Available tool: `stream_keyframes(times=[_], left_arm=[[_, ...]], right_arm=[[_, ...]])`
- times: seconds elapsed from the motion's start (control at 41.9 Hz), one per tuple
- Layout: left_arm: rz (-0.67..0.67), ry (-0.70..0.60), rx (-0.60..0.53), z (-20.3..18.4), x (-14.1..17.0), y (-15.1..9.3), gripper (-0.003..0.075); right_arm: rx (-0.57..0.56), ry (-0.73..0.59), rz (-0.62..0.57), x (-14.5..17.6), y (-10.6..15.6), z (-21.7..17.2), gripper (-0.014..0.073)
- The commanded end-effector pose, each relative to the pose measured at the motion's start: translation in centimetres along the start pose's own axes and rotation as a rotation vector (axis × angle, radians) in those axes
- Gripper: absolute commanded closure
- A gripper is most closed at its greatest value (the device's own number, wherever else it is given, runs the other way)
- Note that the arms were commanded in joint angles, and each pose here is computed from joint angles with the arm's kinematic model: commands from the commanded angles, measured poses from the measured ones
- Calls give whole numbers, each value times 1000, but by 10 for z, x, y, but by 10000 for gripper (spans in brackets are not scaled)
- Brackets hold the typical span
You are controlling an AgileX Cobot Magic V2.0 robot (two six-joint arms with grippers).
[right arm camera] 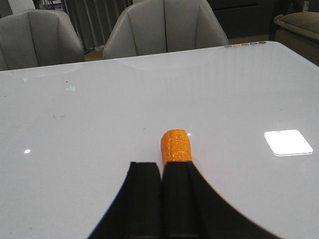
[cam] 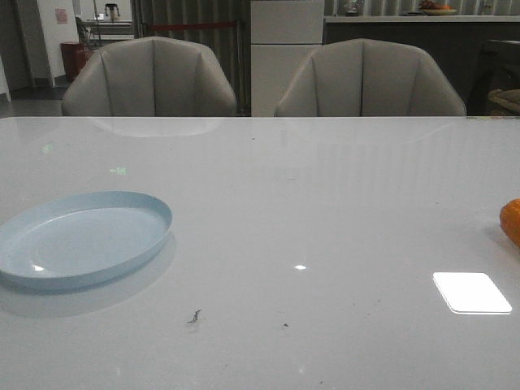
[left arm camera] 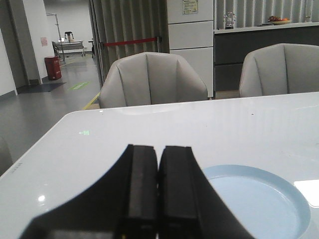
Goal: Place corn on plate with both arms
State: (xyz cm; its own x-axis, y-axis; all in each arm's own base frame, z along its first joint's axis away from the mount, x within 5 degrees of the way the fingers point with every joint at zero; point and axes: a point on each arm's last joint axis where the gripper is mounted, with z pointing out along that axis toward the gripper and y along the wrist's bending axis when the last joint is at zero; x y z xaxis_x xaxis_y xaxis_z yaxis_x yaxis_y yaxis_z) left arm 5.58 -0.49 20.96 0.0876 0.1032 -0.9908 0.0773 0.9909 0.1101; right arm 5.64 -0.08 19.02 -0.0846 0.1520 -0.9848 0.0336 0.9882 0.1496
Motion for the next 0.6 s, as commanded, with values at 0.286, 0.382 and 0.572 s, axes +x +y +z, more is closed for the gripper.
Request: stream_keyframes(times=[0.286,0.382,0.572], left_arm=[[-26,-83,-13,-1,2,0,627],[-26,-102,-16,-1,1,0,627],[-32,-275,-42,-4,-15,3,627]], right_arm=[[-12,-121,-4,-15,2,-4,537],[-12,-121,-4,-15,2,-4,537],[-12,-122,-4,-15,2,-4,537]])
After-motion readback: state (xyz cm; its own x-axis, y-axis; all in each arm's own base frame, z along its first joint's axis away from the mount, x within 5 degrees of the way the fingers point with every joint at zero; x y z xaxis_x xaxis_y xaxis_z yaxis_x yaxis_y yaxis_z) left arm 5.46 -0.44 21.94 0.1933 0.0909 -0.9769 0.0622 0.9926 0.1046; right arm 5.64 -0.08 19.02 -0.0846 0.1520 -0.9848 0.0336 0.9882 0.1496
